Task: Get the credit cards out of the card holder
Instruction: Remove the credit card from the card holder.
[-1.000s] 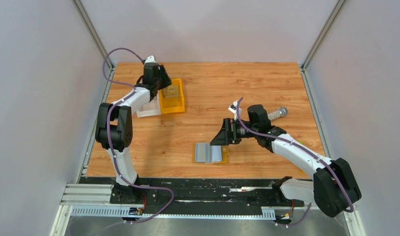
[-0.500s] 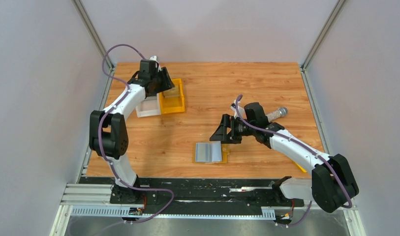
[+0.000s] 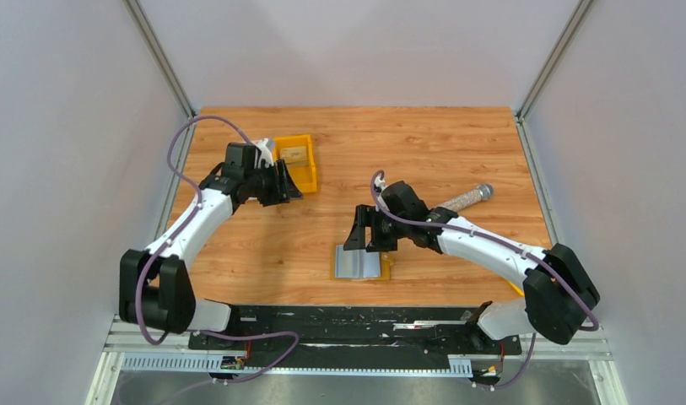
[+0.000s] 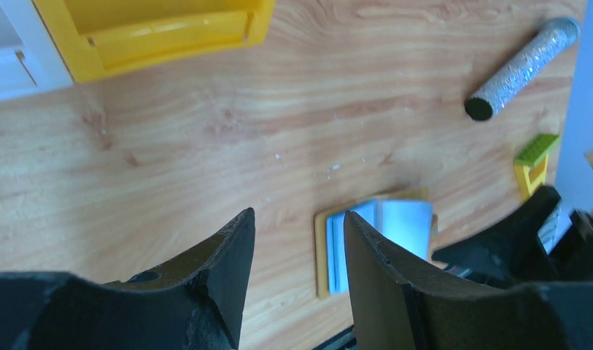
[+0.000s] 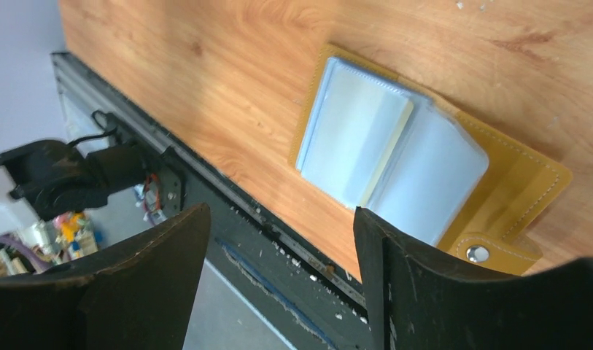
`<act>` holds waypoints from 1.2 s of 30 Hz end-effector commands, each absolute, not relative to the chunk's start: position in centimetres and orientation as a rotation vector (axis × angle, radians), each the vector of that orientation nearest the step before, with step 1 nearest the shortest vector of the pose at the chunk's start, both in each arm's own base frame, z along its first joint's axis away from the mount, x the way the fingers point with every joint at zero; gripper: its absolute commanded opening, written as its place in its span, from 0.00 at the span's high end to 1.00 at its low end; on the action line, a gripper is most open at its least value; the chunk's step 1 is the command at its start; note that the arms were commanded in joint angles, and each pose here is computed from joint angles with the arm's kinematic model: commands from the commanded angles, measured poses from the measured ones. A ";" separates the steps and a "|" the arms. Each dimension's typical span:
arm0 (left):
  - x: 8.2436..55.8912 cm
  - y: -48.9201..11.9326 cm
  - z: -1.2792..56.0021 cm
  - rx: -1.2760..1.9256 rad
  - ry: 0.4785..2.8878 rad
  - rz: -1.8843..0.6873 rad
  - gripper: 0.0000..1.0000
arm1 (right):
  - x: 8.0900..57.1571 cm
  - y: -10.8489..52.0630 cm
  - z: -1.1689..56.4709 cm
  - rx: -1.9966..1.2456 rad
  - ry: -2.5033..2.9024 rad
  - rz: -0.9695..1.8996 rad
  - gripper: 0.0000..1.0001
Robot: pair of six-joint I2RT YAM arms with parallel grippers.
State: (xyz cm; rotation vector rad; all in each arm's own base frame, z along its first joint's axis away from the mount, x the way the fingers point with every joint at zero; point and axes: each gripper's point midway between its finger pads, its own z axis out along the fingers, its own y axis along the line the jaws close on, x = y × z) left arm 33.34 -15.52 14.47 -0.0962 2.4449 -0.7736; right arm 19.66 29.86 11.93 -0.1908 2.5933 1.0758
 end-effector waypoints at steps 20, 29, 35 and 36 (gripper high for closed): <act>26.2 -13.2 21.0 0.051 2.148 -0.711 0.37 | 20.8 31.7 4.5 0.030 2.807 0.317 0.24; 25.4 -13.4 20.9 0.051 2.149 -0.743 0.37 | 20.5 30.5 2.0 0.019 2.816 0.116 0.27; 25.1 -13.7 20.6 0.040 2.154 -0.772 0.38 | 20.4 31.0 1.9 0.002 2.817 0.151 0.36; 25.0 -13.8 20.5 0.041 2.156 -0.782 0.38 | 20.3 31.2 1.9 -0.003 2.817 0.169 0.36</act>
